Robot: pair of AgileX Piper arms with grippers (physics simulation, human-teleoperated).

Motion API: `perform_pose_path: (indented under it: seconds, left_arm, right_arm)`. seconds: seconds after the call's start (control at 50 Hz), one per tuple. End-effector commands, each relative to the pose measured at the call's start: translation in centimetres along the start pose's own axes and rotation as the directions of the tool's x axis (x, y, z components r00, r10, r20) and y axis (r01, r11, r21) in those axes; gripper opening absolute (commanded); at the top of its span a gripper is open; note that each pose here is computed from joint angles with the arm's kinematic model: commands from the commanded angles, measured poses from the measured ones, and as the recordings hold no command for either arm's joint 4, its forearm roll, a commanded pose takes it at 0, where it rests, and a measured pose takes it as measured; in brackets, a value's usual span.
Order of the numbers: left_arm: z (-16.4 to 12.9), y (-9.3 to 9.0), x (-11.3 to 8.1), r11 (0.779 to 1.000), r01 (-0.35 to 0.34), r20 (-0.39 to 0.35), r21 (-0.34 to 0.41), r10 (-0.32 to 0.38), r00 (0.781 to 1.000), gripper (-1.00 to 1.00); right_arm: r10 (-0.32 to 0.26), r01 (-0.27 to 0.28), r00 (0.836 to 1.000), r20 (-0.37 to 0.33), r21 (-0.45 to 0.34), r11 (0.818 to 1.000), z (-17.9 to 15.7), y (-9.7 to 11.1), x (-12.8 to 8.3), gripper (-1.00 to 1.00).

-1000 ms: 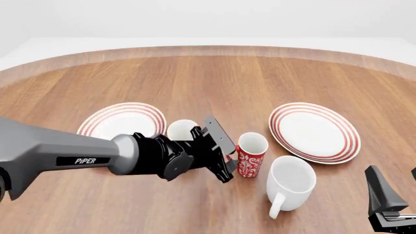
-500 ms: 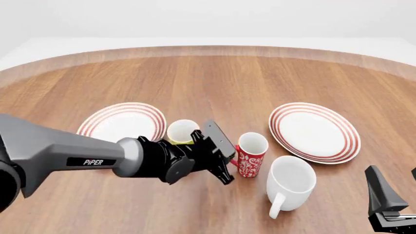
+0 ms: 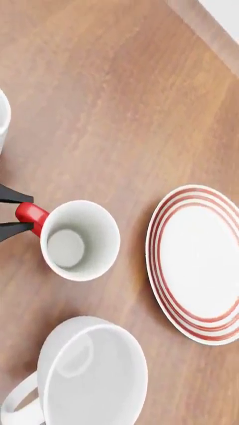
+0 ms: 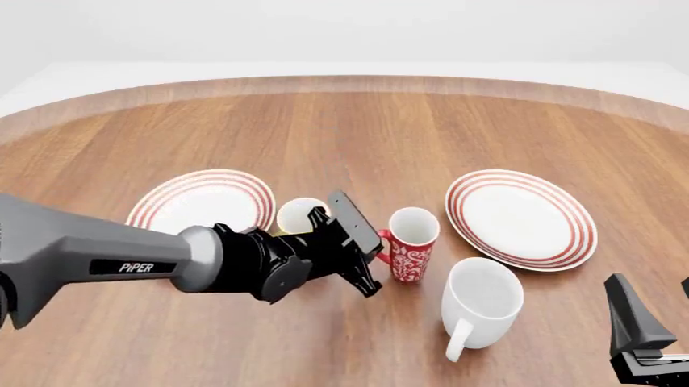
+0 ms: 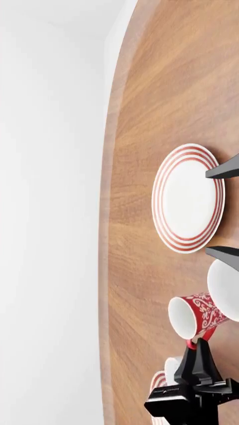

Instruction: Put the red mug on the left plate.

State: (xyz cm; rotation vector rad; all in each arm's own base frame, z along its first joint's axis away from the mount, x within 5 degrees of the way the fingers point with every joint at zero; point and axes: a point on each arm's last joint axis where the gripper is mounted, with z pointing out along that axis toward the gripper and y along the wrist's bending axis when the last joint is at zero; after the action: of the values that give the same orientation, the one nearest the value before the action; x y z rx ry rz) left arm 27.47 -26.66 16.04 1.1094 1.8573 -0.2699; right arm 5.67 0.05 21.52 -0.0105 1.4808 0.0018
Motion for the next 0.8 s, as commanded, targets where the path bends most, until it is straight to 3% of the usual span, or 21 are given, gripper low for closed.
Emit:
perform_pose_path:
  seconds: [0.02, 0.12, 0.2, 0.22, 0.3, 0.6, 0.8]
  left_arm:
    - [-1.5, 1.0, -1.1, 1.0, -0.009, 0.027, -0.025, 0.01, 1.0, -1.0]
    - [-3.5, 1.9, -2.7, 0.999, -0.014, 0.044, -0.04, 0.016, 0.999, -1.0]
    - [-3.5, 1.9, -2.7, 0.999, -0.014, 0.044, -0.04, 0.016, 0.999, -1.0]
    - [-4.9, 2.8, -3.8, 0.998, -0.023, 0.05, -0.056, 0.026, 0.998, -1.0]
    - [-6.3, 4.0, -4.9, 0.996, -0.031, 0.057, -0.08, 0.036, 0.998, -1.0]
    - [-12.1, 6.6, -7.9, 0.987, -0.042, 0.101, -0.152, 0.058, 0.993, -1.0]
    - [-13.8, 7.1, -8.0, 0.984, -0.036, 0.107, -0.173, 0.055, 0.993, -1.0]
  right_arm:
    - [0.0, 0.0, 1.0, 0.0, 0.0, 1.0, 0.0, 0.0, 0.0, 1.0]
    - [0.0, 0.0, 1.0, 0.0, 0.0, 1.0, 0.0, 0.0, 0.0, 1.0]
    - [0.0, 0.0, 1.0, 0.0, 0.0, 1.0, 0.0, 0.0, 0.0, 1.0]
    - [0.0, 0.0, 1.0, 0.0, 0.0, 1.0, 0.0, 0.0, 0.0, 1.0]
    - [0.0, 0.0, 1.0, 0.0, 0.0, 1.0, 0.0, 0.0, 0.0, 1.0]
    - [0.0, 0.0, 1.0, 0.0, 0.0, 1.0, 0.0, 0.0, 0.0, 1.0]
    - [0.0, 0.0, 1.0, 0.0, 0.0, 1.0, 0.0, 0.0, 0.0, 1.0]
